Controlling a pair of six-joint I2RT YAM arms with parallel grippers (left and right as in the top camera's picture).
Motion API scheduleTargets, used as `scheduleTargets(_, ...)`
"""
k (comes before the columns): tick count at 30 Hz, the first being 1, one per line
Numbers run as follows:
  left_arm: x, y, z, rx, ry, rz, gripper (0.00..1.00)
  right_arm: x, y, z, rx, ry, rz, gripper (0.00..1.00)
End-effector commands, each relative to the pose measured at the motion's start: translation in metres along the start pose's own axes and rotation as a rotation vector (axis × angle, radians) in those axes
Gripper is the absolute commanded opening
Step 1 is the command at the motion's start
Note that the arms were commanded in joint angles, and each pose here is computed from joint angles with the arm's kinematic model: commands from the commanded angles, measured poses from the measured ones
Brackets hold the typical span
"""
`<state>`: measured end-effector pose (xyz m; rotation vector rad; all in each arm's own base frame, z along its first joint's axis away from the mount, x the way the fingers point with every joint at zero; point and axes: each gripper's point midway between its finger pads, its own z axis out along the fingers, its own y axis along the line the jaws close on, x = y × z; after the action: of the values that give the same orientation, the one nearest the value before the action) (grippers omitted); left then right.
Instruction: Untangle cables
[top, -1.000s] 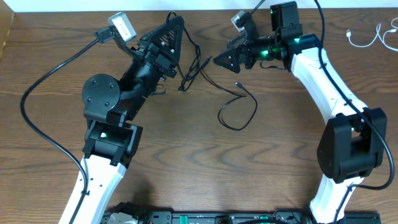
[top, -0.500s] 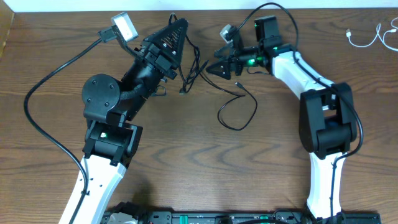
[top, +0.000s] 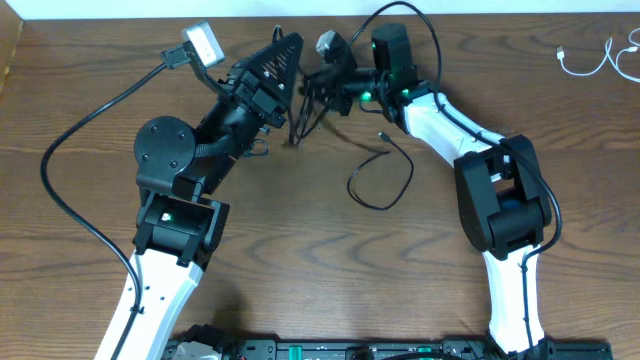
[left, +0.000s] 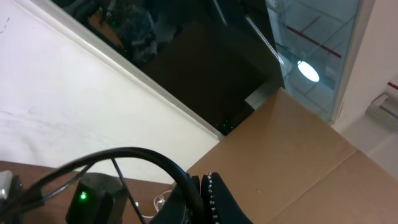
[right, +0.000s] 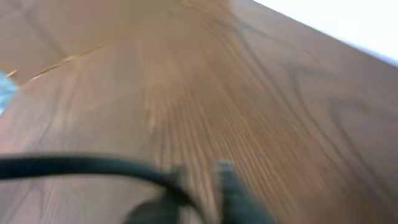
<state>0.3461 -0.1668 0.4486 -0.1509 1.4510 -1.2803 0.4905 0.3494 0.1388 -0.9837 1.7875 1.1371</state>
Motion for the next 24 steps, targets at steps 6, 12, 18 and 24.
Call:
scheduleTargets(6, -0.026, 0.008, -0.004, -0.093, -0.117, 0.220, 0.07, 0.071, -0.080, -0.052, 0.404, 0.186, 0.458, 0.01)
scheduleTargets(12, -0.047, 0.052, -0.017, -0.357, -0.227, 0.339, 0.08, 0.130, -0.119, -0.135, 0.620, 0.326, 0.694, 0.01)
scheduleTargets(18, -0.057, 0.093, -0.040, -0.616, -0.258, 0.447, 0.08, 0.173, -0.131, -0.205, 0.760, 0.423, 0.875, 0.01)
scheduleTargets(24, -0.046, 0.134, -0.064, -0.838, -0.194, 0.476, 0.08, 0.193, -0.127, -0.239, 0.790, 0.465, 0.990, 0.01)
